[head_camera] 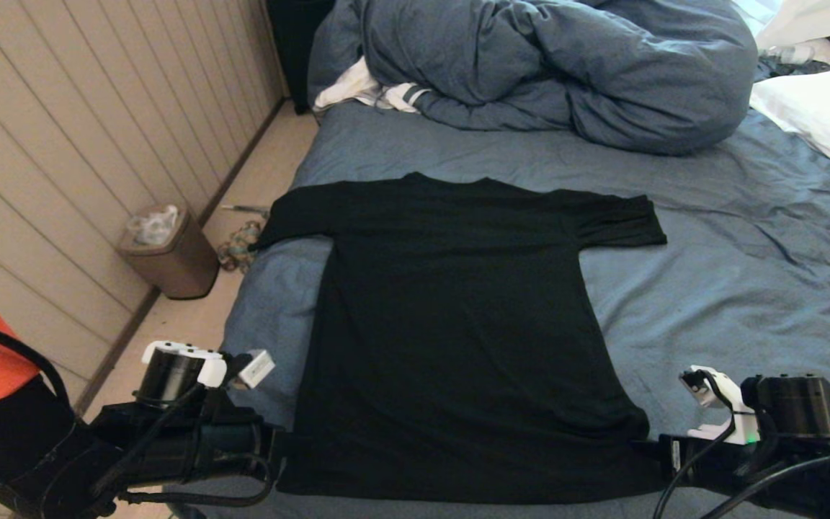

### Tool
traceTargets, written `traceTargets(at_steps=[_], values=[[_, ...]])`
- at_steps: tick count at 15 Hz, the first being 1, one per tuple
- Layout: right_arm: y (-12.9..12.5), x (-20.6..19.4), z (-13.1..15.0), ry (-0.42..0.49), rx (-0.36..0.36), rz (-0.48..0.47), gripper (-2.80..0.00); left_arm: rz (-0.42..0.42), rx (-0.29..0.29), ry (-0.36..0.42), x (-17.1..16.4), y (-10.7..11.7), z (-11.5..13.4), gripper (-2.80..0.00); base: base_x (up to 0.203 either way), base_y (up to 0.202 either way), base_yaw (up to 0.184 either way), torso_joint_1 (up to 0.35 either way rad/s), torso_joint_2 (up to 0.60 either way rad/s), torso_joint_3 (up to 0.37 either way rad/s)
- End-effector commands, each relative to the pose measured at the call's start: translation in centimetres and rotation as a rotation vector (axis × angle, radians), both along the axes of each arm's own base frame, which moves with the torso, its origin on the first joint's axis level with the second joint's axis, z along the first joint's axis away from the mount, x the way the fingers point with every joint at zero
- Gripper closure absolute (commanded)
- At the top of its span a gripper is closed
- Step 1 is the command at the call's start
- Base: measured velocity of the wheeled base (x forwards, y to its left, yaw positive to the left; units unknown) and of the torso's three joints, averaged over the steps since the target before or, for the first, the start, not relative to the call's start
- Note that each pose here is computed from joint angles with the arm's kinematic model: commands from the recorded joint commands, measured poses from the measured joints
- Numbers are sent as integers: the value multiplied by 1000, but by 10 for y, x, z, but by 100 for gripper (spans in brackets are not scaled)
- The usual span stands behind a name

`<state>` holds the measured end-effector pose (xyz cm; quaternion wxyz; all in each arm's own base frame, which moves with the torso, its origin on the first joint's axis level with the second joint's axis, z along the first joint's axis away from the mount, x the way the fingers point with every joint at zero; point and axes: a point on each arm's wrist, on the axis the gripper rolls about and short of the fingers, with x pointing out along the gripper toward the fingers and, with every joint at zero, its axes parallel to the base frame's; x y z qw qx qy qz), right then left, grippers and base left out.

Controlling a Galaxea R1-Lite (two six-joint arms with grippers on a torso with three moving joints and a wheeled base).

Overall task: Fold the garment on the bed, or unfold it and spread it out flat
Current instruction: Fold the black T-shirt

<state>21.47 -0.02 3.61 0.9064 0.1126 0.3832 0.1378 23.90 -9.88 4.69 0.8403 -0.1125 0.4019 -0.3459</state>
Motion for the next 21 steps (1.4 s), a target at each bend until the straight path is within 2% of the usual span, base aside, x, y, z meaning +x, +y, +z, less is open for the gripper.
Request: traceTargets(at_steps=[1,6,8,15,21], values=[[0,-6,8,-32,1,2,0,-1,-20,-46,-9,3,15,0,0,0,0,0,0,0],[6,-41,5,18,-4,33,0,-53,6,33,-42,7,2,0,0,0,0,0,0,0],[6,-54,6,22,-7,38,0,-107,44,33,-56,8,-3,0,0,0,0,0,0,0],[6,-64,12,20,-8,29,0,-119,41,1,-73,13,8,0,0,0,0,0,0,0],[9,-90,22,68,-11,58,0,-146,54,35,-94,19,13,0,0,0,0,0,0,0]])
